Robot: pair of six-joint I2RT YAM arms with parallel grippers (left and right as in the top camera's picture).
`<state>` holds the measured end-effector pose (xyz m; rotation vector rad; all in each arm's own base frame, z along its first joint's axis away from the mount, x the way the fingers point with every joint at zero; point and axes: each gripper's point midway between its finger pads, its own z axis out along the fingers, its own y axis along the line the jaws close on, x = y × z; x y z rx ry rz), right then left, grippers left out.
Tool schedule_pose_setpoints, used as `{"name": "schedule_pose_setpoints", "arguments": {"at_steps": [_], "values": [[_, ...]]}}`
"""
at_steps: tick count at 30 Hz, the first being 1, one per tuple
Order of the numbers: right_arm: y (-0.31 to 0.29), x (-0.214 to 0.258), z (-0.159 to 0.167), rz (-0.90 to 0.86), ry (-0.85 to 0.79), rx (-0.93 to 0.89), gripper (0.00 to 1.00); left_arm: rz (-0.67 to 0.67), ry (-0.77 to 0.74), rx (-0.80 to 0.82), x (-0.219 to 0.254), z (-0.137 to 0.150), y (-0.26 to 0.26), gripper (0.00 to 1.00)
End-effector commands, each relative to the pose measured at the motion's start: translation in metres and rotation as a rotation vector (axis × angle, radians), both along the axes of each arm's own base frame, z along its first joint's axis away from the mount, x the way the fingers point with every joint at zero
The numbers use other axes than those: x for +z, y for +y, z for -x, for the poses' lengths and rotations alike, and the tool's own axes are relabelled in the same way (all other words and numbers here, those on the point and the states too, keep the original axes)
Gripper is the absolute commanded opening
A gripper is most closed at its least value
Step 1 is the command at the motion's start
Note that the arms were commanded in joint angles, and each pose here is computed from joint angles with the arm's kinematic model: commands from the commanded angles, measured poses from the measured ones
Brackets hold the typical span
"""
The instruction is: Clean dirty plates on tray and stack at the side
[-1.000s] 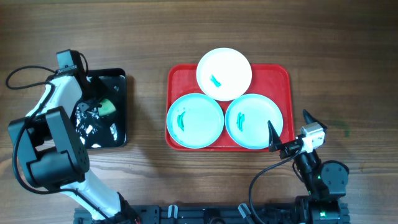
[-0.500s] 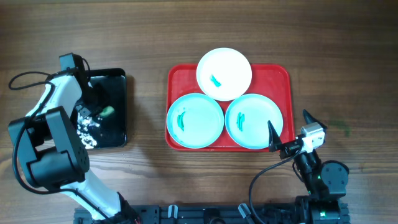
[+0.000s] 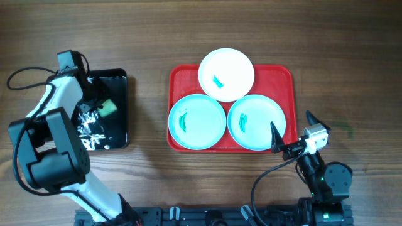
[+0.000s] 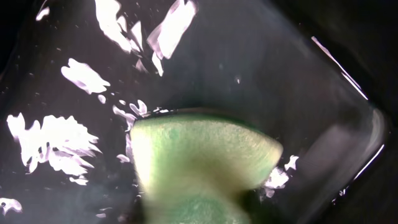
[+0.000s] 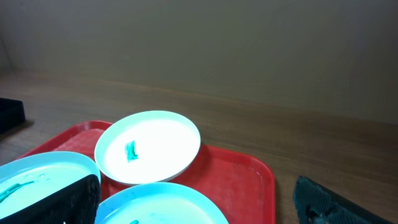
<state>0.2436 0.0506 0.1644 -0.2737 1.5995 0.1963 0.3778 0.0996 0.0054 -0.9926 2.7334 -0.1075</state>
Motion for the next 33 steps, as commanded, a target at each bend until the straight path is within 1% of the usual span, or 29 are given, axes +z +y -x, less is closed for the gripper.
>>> {"name": "schedule_pose_setpoints", "arguments": {"at_steps": [1, 3, 5, 12, 14, 16, 18, 19, 21, 22, 23, 26, 28, 30, 31, 32, 33], "values": [[-0.002, -0.001, -0.001, -0.004, 0.003, -0.008, 1.0, 0.013, 0.031, -0.003, -0.009, 0.007, -0.002, 0.05], [-0.002, -0.001, -0.001, -0.004, 0.003, -0.008, 1.0, 0.01, 0.022, -0.002, -0.002, 0.008, -0.002, 0.04], [-0.002, -0.001, -0.001, -0.004, 0.003, -0.008, 1.0, 0.002, -0.008, -0.002, 0.015, 0.005, -0.001, 0.04], [-0.002, -0.001, -0.001, -0.004, 0.003, -0.008, 1.0, -0.046, -0.234, -0.009, 0.114, -0.001, -0.003, 0.04], [-0.002, -0.001, -0.001, -0.004, 0.003, -0.008, 1.0, -0.036, -0.274, -0.018, 0.128, -0.001, -0.007, 0.04], [-0.001, -0.001, -0.001, -0.004, 0.003, -0.008, 1.0, -0.029, -0.258, -0.013, 0.12, -0.001, -0.008, 0.04], [-0.002, -0.001, -0.001, -0.004, 0.003, -0.008, 1.0, -0.014, -0.206, -0.011, 0.092, 0.001, -0.008, 0.04], [-0.002, -0.001, -0.001, -0.004, 0.003, -0.008, 1.0, 0.002, -0.159, -0.006, 0.069, 0.003, -0.009, 0.04], [-0.002, -0.001, -0.001, -0.004, 0.003, -0.008, 1.0, 0.017, -0.106, -0.005, 0.049, 0.006, -0.01, 0.04], [-0.002, -0.001, -0.001, -0.004, 0.003, -0.008, 1.0, 0.02, -0.096, 0.002, 0.046, 0.008, -0.007, 0.04], [-0.002, -0.001, -0.001, -0.004, 0.003, -0.008, 1.0, 0.017, -0.105, 0.01, 0.055, 0.009, -0.005, 0.04], [-0.002, -0.001, -0.001, -0.004, 0.003, -0.008, 1.0, 0.016, -0.146, 0.014, 0.095, 0.012, -0.004, 0.04], [-0.002, -0.001, -0.001, -0.004, 0.003, -0.008, 1.0, -0.004, -0.211, 0.009, 0.122, 0.014, -0.006, 0.04], [-0.002, -0.001, -0.001, -0.004, 0.003, -0.008, 1.0, -0.065, -0.21, 0.026, 0.113, 0.013, 0.003, 0.04], [-0.002, -0.001, -0.001, -0.004, 0.003, -0.008, 1.0, -0.059, -0.175, 0.069, 0.093, 0.017, 0.005, 0.04], [-0.002, -0.001, -0.001, -0.004, 0.003, -0.008, 1.0, -0.033, -0.138, 0.076, 0.074, 0.021, 0.002, 0.04], [-0.001, -0.001, -0.001, -0.004, 0.003, -0.008, 1.0, -0.017, -0.112, 0.073, 0.066, 0.024, -0.001, 0.04]]}}
